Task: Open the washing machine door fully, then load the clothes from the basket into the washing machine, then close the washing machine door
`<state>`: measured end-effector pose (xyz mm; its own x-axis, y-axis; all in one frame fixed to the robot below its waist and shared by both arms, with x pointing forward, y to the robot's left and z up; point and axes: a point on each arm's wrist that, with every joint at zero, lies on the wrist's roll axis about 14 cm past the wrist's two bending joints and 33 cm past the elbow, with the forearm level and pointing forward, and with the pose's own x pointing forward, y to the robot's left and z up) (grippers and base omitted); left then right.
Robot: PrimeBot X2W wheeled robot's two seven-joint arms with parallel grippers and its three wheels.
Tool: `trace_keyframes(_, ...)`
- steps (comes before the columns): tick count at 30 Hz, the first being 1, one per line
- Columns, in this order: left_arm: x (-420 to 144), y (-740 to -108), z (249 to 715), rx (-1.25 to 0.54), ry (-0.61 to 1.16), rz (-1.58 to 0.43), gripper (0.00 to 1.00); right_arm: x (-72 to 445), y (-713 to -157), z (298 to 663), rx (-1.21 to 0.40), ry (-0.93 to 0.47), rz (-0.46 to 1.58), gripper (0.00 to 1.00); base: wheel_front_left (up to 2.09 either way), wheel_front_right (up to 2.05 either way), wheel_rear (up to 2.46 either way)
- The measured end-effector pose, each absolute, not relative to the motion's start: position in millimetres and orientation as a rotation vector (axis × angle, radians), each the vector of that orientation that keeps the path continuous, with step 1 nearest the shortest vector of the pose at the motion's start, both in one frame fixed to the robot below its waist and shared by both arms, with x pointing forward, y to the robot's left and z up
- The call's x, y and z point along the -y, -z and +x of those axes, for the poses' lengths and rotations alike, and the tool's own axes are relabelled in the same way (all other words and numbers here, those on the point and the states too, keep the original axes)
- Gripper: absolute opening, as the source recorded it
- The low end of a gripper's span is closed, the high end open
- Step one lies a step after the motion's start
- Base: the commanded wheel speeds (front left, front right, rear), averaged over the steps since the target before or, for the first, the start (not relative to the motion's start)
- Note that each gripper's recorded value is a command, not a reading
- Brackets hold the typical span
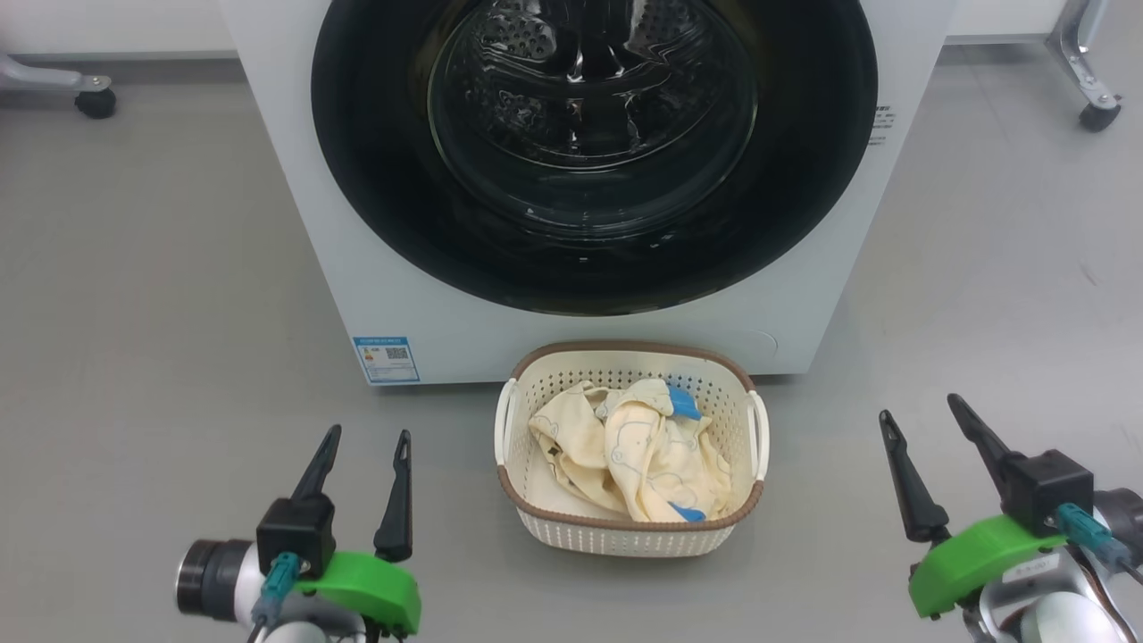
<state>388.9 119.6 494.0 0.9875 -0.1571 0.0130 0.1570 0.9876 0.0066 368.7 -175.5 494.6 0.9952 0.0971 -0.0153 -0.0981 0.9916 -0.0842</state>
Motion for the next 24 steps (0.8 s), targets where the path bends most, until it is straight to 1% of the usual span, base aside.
trace_keyframes(19,-119.0,-482.6,388.6,-0.022,0.16,0.009,1.0,178.3,-492.4,369.1,-0.014,-0.089,-0.083,1.0,0.0,0.01,-0.01)
trace_keyframes(24,-118.3,-485.4,390.3,-0.013,0.163,0.011,1.0,178.3,-492.6,369.4,-0.012,-0.089,-0.083,1.0,0.25,0.33,-0.58)
